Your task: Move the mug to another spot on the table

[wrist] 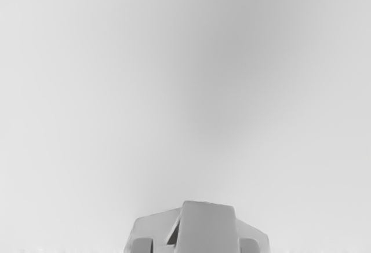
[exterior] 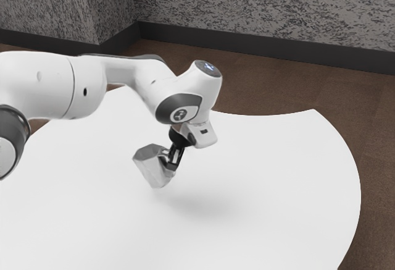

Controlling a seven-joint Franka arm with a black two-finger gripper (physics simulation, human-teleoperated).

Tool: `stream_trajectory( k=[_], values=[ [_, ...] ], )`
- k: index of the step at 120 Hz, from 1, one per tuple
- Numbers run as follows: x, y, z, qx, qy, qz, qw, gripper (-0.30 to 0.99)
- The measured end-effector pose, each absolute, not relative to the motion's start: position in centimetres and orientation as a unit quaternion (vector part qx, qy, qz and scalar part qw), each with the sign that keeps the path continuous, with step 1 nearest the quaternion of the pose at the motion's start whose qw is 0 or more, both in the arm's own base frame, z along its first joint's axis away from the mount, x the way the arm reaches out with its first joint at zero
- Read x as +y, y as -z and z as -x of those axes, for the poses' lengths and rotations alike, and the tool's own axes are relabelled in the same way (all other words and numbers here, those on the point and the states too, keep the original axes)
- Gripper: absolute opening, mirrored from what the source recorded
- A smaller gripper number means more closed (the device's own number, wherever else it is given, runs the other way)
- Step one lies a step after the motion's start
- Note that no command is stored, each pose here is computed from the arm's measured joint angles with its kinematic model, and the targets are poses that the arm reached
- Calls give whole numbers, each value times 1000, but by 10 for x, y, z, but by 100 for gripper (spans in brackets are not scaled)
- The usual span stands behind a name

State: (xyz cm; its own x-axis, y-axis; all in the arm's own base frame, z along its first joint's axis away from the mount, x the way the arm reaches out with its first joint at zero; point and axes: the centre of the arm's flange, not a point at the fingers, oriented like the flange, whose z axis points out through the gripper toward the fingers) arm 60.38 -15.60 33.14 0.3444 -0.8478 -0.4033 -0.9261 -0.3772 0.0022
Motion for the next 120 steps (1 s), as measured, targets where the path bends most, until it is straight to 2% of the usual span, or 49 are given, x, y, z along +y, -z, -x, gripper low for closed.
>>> stream_trajectory(
  k=[42,80,120],
  values=[
    [-150,-347,-643,463,-137,866,132,-1],
    [-130,-343,-661,332,-118,928,119,-2],
    [-131,-329,-678,170,-101,977,79,1]
  ],
)
